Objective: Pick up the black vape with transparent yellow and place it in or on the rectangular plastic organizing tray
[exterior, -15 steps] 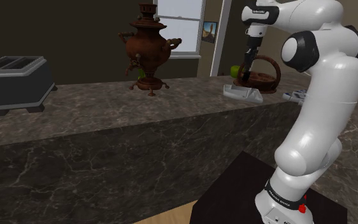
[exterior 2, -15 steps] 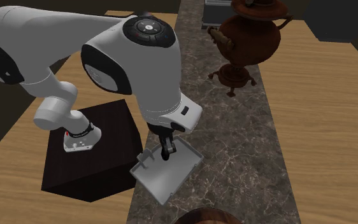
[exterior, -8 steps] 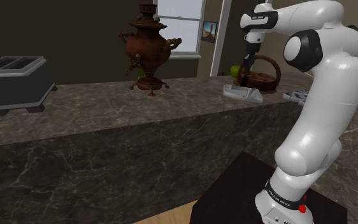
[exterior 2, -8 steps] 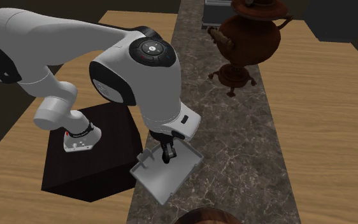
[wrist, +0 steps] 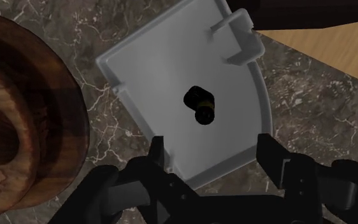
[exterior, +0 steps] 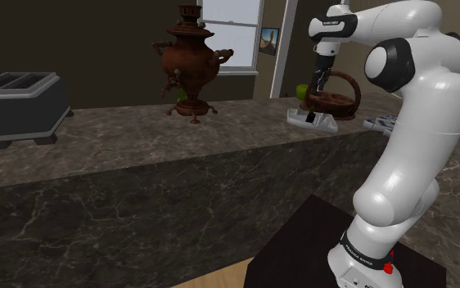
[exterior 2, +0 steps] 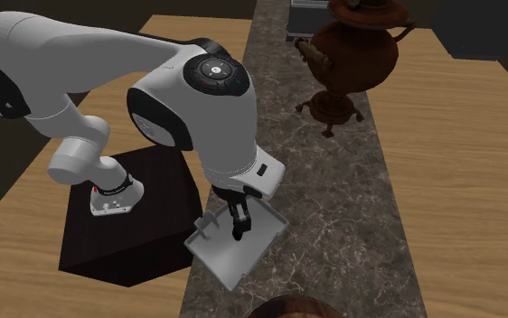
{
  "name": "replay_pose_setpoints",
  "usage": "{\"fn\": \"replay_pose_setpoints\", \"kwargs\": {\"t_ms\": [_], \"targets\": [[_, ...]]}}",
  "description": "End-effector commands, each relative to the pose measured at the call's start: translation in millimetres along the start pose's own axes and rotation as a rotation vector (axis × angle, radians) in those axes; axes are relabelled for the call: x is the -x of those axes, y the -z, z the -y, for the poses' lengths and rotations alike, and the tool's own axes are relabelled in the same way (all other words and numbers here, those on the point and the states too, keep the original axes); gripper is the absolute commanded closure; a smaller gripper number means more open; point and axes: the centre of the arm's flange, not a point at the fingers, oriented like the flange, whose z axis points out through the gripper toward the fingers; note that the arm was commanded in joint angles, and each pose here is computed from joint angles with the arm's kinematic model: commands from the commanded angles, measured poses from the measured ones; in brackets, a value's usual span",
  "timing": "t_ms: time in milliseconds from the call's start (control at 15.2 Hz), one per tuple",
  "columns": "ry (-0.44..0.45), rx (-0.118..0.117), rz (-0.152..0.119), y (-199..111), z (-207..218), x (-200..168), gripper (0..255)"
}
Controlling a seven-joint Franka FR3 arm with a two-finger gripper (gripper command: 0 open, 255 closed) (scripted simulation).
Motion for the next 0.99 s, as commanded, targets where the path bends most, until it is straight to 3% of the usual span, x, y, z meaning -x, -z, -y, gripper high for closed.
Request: {"fn": "replay_pose_setpoints", "kwargs": {"t_ms": [0,198,462,924], "targets": [[0.000,0.000,0.000,0,0,0,0],[0.000,0.000,0.000,0,0,0,0],[0.000,0.000,0.000,50,0,0,0],[0.000,0.000,0.000,50,0,0,0]]}}
